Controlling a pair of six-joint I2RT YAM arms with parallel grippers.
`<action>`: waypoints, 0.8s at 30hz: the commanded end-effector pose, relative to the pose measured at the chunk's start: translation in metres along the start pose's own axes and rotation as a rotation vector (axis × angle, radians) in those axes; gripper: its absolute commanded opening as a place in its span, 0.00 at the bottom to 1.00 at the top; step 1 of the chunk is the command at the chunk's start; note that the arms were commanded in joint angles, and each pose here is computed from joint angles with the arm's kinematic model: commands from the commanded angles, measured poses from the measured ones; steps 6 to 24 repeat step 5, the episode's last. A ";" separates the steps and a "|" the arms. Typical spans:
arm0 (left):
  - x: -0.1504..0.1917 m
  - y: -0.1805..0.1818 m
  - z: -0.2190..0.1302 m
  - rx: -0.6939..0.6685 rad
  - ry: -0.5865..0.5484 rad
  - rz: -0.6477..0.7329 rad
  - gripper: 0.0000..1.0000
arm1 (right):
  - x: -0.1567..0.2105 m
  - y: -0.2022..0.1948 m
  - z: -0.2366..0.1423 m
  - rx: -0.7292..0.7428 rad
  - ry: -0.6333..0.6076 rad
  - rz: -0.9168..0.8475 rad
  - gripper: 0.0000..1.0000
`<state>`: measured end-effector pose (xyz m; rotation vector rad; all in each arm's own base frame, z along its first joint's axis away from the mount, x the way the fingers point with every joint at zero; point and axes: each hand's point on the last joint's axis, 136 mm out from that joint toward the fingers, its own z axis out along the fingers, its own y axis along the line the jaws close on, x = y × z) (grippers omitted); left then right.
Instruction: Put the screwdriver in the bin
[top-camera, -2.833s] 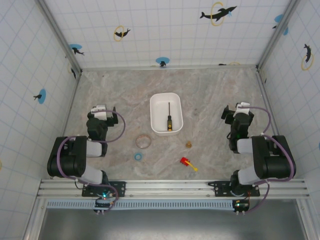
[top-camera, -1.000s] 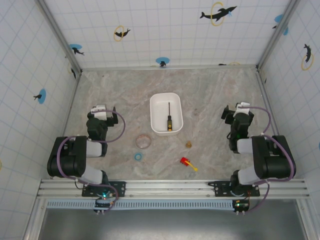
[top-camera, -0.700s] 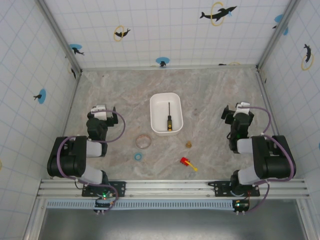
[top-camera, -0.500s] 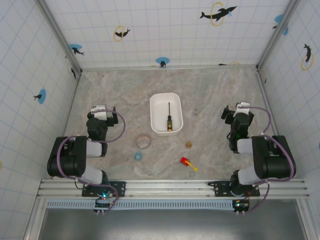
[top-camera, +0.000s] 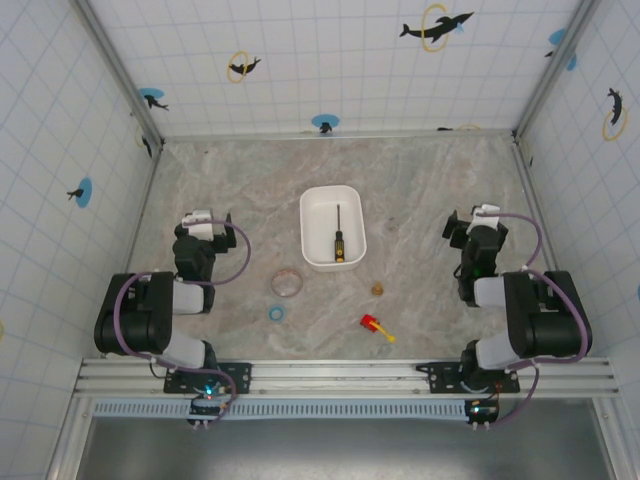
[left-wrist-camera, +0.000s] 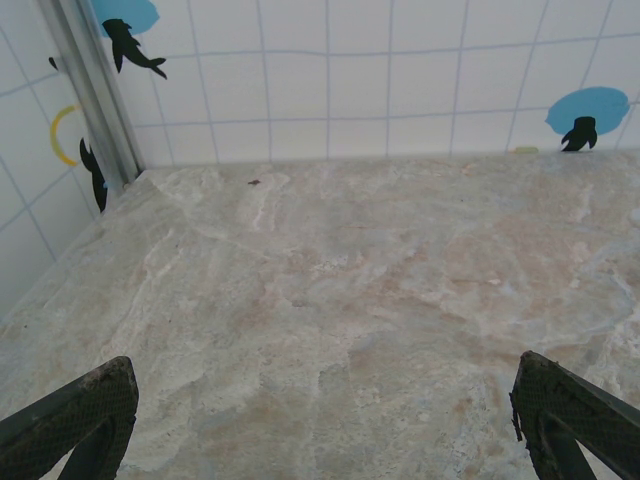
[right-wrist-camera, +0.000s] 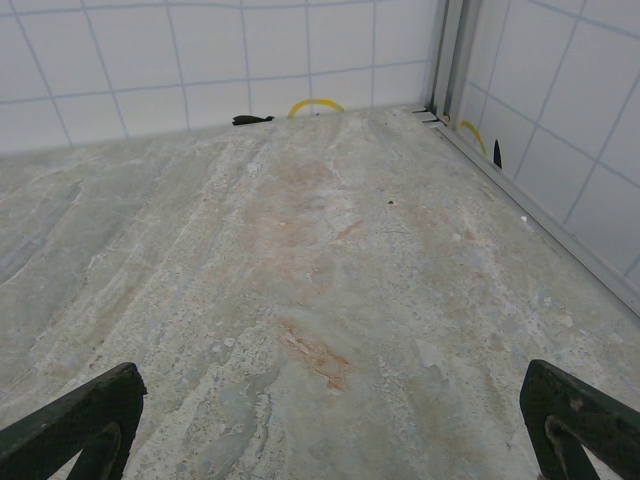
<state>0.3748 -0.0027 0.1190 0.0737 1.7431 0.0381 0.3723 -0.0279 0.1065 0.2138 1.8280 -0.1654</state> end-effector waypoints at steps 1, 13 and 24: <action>-0.004 -0.001 0.004 0.012 -0.009 -0.013 0.97 | -0.016 0.000 0.005 0.008 -0.040 0.014 0.99; -0.004 -0.001 0.004 0.011 -0.009 -0.013 0.98 | -0.015 0.000 0.005 0.008 -0.039 0.014 0.99; -0.004 -0.001 0.004 0.011 -0.009 -0.013 0.98 | -0.015 0.000 0.005 0.008 -0.039 0.014 0.99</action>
